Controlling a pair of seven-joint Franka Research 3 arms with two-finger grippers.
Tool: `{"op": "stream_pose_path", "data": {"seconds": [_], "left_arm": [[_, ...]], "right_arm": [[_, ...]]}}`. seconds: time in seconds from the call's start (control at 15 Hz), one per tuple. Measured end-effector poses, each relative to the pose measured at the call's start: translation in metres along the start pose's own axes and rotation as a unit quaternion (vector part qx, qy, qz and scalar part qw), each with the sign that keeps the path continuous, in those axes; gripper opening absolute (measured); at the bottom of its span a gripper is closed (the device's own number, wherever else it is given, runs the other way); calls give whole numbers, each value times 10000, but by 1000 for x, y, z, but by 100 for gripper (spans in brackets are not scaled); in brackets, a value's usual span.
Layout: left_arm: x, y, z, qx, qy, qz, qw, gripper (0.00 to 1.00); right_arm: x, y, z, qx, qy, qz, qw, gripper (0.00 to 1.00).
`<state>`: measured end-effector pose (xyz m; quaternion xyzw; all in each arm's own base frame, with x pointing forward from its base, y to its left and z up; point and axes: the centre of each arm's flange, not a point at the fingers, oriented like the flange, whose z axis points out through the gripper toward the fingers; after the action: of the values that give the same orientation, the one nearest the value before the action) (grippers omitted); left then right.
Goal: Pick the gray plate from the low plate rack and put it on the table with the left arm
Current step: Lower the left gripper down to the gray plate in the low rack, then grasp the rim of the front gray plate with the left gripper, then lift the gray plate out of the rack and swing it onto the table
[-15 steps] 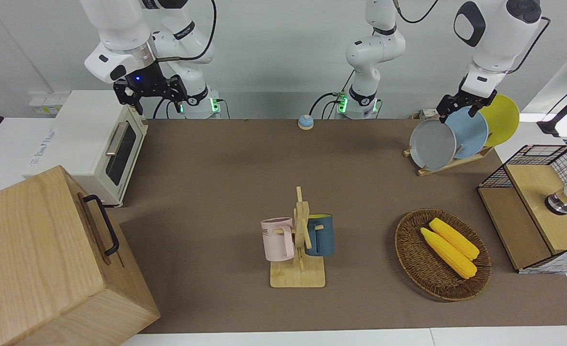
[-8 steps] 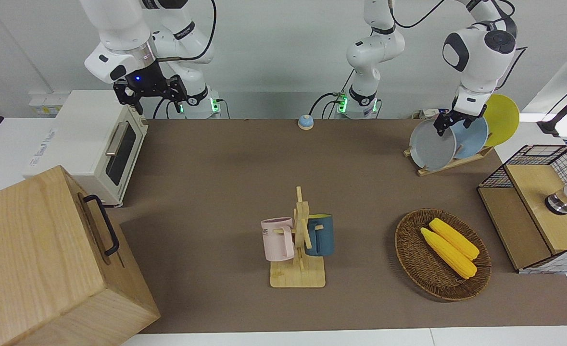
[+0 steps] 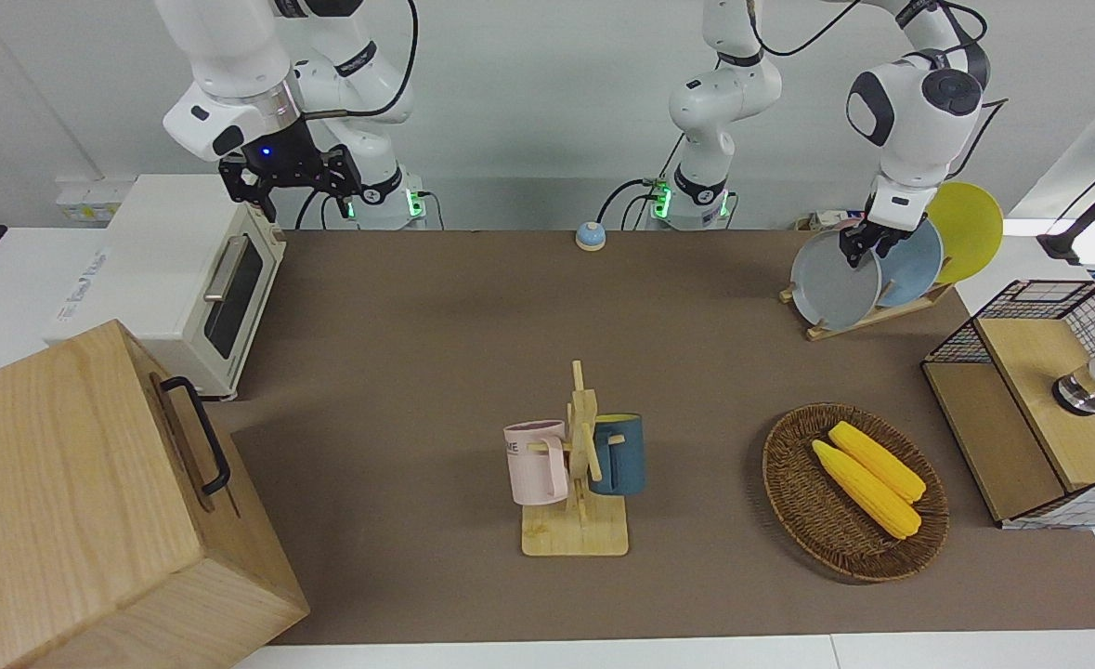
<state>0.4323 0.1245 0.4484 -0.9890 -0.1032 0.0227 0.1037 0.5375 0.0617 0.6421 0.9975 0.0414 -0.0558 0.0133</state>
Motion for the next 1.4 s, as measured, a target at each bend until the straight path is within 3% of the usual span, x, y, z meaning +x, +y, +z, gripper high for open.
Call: {"op": "stream_pose_path", "data": {"seconds": [0.13, 0.27, 0.67, 1.13, 1.4], "left_arm": [[0, 3, 0, 25, 6, -16, 10000, 26], [1, 4, -1, 40, 20, -8, 10000, 13], [2, 9, -10, 72, 27, 41, 10000, 13], [6, 7, -98, 233, -101, -3, 9997, 13], [6, 8, -112, 251, -89, 5, 9996, 13]], "right_arm": [[0, 0, 0, 0, 0, 0, 10000, 99], [0, 0, 0, 0, 0, 0, 10000, 99], [0, 0, 0, 0, 0, 0, 10000, 99], [0, 0, 0, 0, 0, 0, 10000, 99], [0, 0, 0, 0, 0, 0, 10000, 99]]}}
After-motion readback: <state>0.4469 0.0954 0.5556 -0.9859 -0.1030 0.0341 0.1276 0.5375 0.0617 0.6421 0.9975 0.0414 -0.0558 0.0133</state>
